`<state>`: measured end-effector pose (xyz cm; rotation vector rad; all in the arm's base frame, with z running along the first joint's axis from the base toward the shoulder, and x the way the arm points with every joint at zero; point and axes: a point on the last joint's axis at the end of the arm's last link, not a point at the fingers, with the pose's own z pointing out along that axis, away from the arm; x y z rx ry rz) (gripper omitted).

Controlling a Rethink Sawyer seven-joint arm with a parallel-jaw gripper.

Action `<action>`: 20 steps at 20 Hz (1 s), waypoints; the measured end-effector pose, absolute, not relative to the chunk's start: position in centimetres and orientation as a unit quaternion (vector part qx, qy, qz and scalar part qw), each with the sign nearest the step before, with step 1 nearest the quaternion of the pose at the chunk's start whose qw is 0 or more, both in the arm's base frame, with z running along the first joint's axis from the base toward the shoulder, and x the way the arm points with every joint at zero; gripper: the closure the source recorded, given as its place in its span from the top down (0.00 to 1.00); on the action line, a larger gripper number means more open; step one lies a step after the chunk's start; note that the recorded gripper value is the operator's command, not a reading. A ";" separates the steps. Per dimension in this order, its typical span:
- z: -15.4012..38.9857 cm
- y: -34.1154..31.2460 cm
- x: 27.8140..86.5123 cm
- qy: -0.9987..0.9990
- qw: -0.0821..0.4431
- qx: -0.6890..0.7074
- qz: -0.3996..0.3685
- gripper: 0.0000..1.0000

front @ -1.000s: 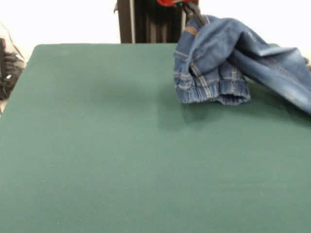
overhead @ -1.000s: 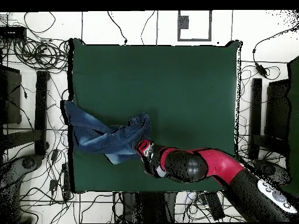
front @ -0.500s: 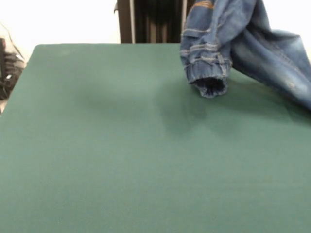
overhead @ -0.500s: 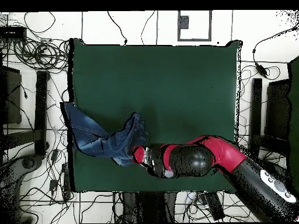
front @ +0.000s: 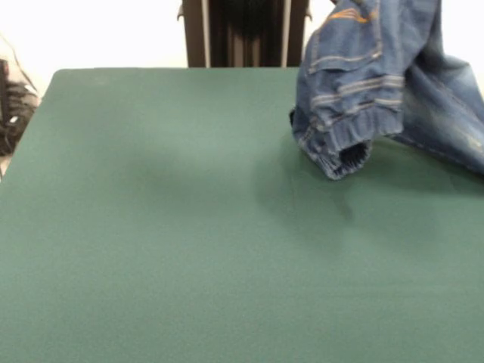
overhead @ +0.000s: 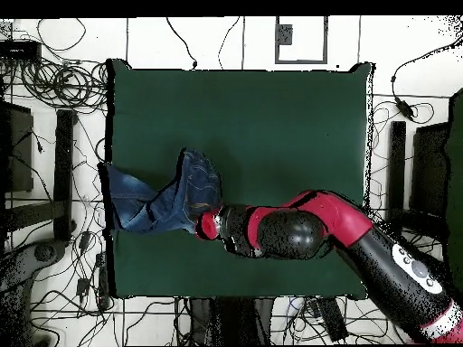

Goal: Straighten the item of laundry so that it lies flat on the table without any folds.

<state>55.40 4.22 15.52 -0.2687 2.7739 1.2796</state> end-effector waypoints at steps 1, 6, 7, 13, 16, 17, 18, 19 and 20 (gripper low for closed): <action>15.7 4.4 55.7 0.899 0.047 -0.095 0.426 0.00; 16.4 5.3 57.1 0.869 0.086 -0.125 0.471 0.00; 16.5 5.5 57.4 0.863 0.091 -0.129 0.479 0.00; 18.3 6.5 58.8 0.816 0.096 -0.170 0.543 0.00; 19.1 6.7 59.3 0.799 0.084 -0.187 0.565 0.00; 19.6 6.9 59.7 0.788 0.074 -0.198 0.578 0.00; 19.7 7.0 60.0 0.784 0.069 -0.205 0.583 0.00; 19.8 7.1 60.3 0.781 0.068 -0.208 0.585 0.00; 19.9 7.1 60.5 0.779 0.066 -0.211 0.586 0.00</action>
